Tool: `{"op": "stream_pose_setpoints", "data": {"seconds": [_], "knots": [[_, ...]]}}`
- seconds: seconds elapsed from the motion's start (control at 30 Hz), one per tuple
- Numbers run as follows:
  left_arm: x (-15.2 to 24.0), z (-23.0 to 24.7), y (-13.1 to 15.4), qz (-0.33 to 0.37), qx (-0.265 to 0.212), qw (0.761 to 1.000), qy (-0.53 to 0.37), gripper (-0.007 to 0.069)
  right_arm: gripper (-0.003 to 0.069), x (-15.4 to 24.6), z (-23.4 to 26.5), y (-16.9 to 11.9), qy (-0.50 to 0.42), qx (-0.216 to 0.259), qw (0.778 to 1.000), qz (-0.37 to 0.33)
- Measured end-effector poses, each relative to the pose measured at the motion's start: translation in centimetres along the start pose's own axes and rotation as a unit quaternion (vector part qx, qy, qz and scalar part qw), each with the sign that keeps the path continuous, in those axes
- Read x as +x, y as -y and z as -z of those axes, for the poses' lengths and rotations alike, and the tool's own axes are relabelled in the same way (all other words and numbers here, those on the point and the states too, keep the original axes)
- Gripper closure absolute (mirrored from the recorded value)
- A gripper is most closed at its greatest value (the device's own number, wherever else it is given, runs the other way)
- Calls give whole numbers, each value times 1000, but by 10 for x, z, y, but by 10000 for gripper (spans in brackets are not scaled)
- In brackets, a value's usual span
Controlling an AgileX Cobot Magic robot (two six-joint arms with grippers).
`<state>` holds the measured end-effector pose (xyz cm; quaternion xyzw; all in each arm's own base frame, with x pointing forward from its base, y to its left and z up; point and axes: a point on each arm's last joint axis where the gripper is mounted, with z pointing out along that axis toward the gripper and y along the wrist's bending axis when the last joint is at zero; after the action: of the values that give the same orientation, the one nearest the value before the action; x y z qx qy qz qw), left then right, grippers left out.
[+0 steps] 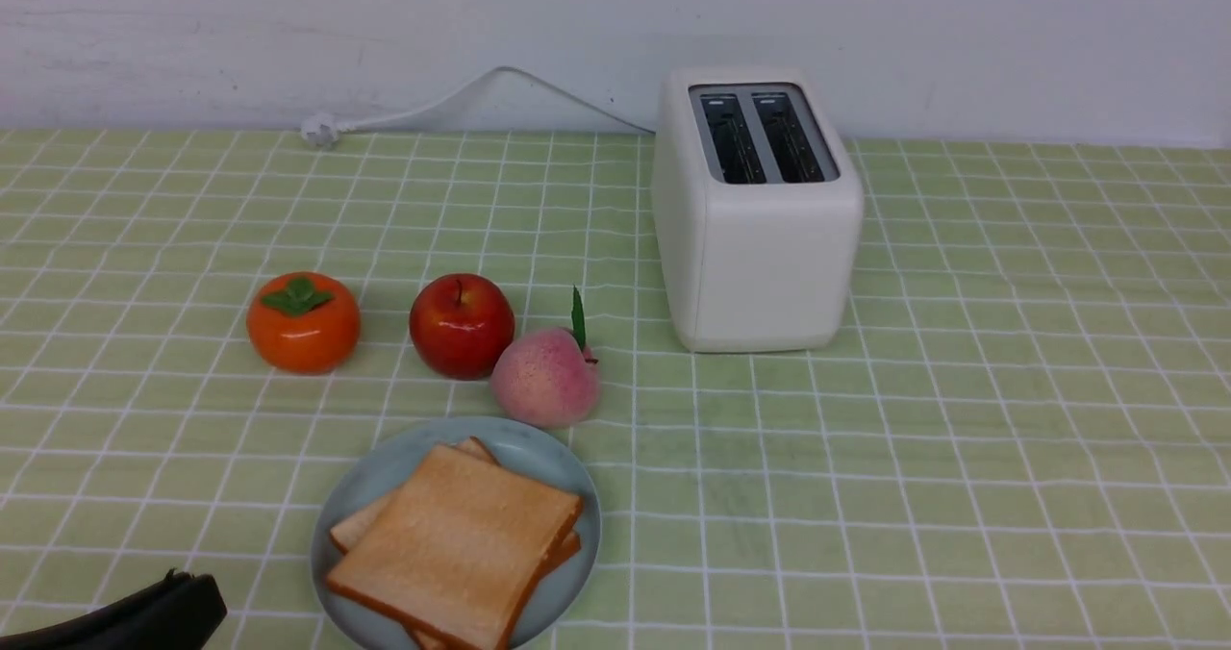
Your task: Take toasted bread from bread machine on green coffee tablecloth place on plate.
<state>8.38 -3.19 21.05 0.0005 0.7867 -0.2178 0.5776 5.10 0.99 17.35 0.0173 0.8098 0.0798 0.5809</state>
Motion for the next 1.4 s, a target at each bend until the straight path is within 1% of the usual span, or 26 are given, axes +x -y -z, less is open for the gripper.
{"op": "stream_pose_setpoints", "data": {"seconds": [0.37,0.57,0.67,0.77,0.8,0.83,0.9,0.97,1.03,1.17,1.27,1.37,1.4], "knots": [[0,0,0,0,0,1000,0,541,663,0,0,0,0,0,1000,0],[-1,0,-3,17,-15,1000,6,537,658,0,0,0,0,0,1000,0],[-3,0,0,-1,2,1000,17,543,658,0,0,0,0,0,1000,0],[-4,1,10,-30,53,998,22,620,655,0,0,0,0,0,1000,0],[-4,1,10,-41,55,997,22,625,655,0,0,0,0,0,1000,0],[-4,1,14,-64,74,995,19,638,655,0,0,0,0,0,1000,0],[-6,2,18,-83,90,992,17,638,655,0,0,0,0,0,1000,0],[-6,2,19,-83,95,992,17,638,654,0,0,0,0,0,1000,0],[-6,2,20,-81,96,992,17,638,652,0,0,0,0,0,1000,0],[-6,3,20,-99,98,990,18,638,647,0,0,0,0,0,1000,0],[-6,2,18,-104,92,990,30,638,646,0,0,0,0,0,1000,0],[-7,2,15,-115,78,989,53,638,646,0,0,0,0,0,1000,0],[-8,3,11,-121,61,989,66,638,646,0,0,0,0,0,1000,0]]}}
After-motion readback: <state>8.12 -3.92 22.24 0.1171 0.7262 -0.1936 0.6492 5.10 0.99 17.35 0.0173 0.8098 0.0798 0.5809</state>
